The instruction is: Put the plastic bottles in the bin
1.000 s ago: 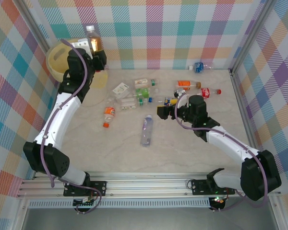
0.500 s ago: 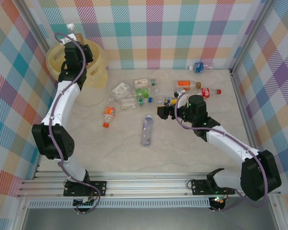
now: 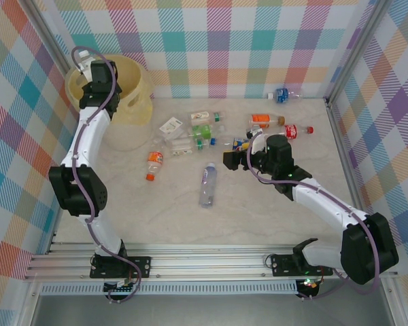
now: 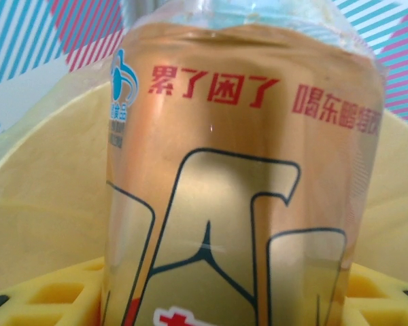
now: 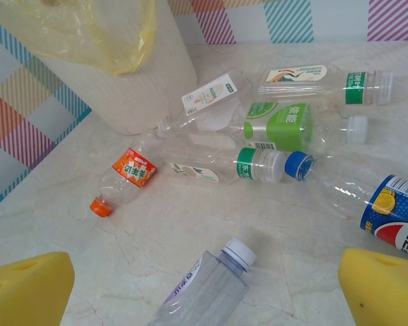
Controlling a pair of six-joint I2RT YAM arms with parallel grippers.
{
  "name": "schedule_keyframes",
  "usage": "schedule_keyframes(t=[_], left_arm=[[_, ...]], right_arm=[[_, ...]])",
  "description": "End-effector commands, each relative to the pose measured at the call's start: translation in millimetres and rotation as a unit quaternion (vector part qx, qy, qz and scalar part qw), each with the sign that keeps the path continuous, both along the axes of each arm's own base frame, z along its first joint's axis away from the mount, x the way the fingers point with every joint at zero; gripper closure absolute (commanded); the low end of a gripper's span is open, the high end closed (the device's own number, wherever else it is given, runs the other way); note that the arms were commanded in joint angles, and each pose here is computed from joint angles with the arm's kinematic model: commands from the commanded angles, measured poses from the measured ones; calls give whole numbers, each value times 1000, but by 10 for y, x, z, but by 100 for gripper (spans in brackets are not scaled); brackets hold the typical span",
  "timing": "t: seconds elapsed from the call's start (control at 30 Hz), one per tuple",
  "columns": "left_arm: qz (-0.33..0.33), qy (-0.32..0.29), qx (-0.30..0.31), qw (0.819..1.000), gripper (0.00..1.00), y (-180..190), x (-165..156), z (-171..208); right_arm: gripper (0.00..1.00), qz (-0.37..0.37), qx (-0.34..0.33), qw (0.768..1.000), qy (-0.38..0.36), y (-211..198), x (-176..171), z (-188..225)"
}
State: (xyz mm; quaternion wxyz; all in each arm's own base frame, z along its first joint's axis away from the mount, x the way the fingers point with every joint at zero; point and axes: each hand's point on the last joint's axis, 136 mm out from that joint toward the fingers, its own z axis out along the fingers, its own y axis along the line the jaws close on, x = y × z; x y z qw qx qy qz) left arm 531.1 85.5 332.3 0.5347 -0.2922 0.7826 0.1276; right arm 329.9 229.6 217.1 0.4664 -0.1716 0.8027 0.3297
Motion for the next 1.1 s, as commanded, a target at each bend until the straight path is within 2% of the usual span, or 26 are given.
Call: schedule_keyframes(t=[0.0, 0.33, 0.57, 0.93, 1.07], left_arm=[[50, 14, 1, 999, 54, 236, -104, 28], [112, 48, 2, 993, 46, 414, -208, -93], [119, 57, -2, 991, 32, 423, -204, -88], [65, 33, -30, 997, 9, 259, -153, 153], [51, 24, -38, 998, 4, 217, -188, 249]], right_arm=[[0, 5, 1, 1000, -12, 50, 29, 124], [0, 9, -6, 1000, 3, 66, 34, 42], [0, 11, -8, 1000, 7, 68, 28, 10], [0, 12, -7, 1000, 9, 72, 27, 19], [0, 12, -6, 1000, 7, 75, 30, 34]])
